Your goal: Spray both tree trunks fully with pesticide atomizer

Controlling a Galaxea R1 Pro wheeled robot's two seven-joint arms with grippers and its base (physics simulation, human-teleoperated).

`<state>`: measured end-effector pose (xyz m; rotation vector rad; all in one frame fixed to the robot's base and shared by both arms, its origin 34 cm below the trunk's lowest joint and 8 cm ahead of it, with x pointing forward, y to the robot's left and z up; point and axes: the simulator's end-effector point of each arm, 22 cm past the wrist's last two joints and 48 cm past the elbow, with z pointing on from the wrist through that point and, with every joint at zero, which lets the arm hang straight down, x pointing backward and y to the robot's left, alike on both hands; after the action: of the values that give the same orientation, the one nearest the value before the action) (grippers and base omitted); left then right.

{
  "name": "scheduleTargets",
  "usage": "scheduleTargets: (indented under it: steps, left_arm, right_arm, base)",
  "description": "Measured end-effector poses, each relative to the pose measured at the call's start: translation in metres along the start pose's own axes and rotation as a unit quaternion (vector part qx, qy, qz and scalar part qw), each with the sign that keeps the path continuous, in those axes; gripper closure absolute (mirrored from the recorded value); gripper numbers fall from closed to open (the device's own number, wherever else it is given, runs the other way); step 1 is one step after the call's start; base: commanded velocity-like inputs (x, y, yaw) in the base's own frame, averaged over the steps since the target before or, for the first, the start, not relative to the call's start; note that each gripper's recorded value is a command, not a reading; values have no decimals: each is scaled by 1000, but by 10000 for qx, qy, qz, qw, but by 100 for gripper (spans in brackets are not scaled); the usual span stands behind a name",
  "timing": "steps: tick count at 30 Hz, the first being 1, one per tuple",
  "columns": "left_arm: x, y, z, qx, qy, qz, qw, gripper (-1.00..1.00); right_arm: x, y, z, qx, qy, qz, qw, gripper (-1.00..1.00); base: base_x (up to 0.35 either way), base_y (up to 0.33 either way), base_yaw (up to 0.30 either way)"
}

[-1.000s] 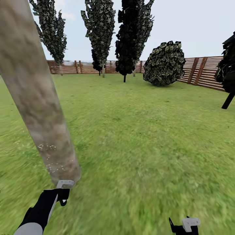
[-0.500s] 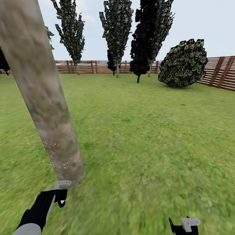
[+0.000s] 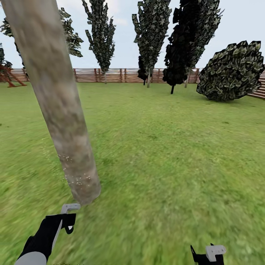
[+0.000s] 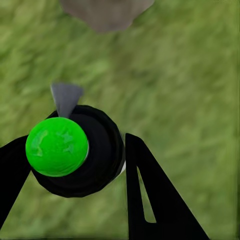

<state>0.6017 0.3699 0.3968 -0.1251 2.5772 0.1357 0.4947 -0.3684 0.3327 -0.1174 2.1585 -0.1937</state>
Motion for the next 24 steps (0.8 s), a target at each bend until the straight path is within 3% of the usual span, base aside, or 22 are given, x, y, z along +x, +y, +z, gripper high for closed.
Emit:
scheduleTargets:
  steps: [16, 24]
  left_arm:
    - [0, 0, 0, 0, -1, -1, 10000, 100]
    - [0, 0, 0, 0, -3, -1, 10000, 100]
  right_arm:
    - [0, 0, 0, -3, -6, -3, 10000, -100]
    - [0, 0, 0, -3, -6, -3, 10000, -100]
  base:
    - [85, -272, 21]
    - [135, -259, 249]
